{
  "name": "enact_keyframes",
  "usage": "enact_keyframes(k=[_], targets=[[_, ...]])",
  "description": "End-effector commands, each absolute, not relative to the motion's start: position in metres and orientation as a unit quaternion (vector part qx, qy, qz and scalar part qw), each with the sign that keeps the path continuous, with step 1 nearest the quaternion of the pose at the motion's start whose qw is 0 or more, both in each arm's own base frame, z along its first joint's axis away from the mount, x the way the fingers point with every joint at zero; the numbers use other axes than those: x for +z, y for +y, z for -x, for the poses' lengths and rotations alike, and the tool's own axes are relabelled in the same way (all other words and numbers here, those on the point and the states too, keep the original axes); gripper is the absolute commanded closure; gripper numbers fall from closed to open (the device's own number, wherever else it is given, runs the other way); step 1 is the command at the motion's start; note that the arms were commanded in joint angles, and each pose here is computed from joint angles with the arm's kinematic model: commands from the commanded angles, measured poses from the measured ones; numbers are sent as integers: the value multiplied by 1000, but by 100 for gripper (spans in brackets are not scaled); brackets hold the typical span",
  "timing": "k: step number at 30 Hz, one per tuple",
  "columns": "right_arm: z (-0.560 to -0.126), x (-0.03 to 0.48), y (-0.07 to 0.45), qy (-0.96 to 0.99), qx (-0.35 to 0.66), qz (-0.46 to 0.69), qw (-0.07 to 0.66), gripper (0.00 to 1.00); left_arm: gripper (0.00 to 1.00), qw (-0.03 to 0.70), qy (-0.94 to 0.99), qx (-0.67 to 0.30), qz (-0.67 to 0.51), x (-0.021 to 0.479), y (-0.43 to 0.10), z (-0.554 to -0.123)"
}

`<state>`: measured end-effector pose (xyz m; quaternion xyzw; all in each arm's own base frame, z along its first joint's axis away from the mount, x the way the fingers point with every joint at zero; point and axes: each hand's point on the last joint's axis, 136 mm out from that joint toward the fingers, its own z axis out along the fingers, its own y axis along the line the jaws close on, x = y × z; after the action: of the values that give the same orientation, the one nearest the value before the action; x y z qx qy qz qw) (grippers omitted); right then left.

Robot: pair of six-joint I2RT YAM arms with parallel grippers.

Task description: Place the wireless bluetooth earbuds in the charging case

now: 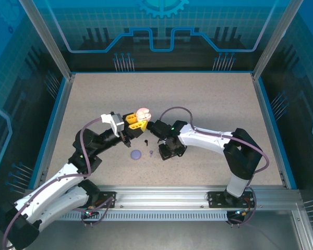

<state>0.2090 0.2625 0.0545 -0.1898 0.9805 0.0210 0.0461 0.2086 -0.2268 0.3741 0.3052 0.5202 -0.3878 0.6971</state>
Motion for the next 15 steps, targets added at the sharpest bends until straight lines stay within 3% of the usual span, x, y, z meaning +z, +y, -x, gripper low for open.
enact_keyframes(k=[1,15], targets=[[-212,47,262,973,7,228,27,51,100,712,509,-380,-299,380,-222,-206],[-210,23,271,965,-1,261,-11,52,100,711,513,-378,-299,377,-222,-207]])
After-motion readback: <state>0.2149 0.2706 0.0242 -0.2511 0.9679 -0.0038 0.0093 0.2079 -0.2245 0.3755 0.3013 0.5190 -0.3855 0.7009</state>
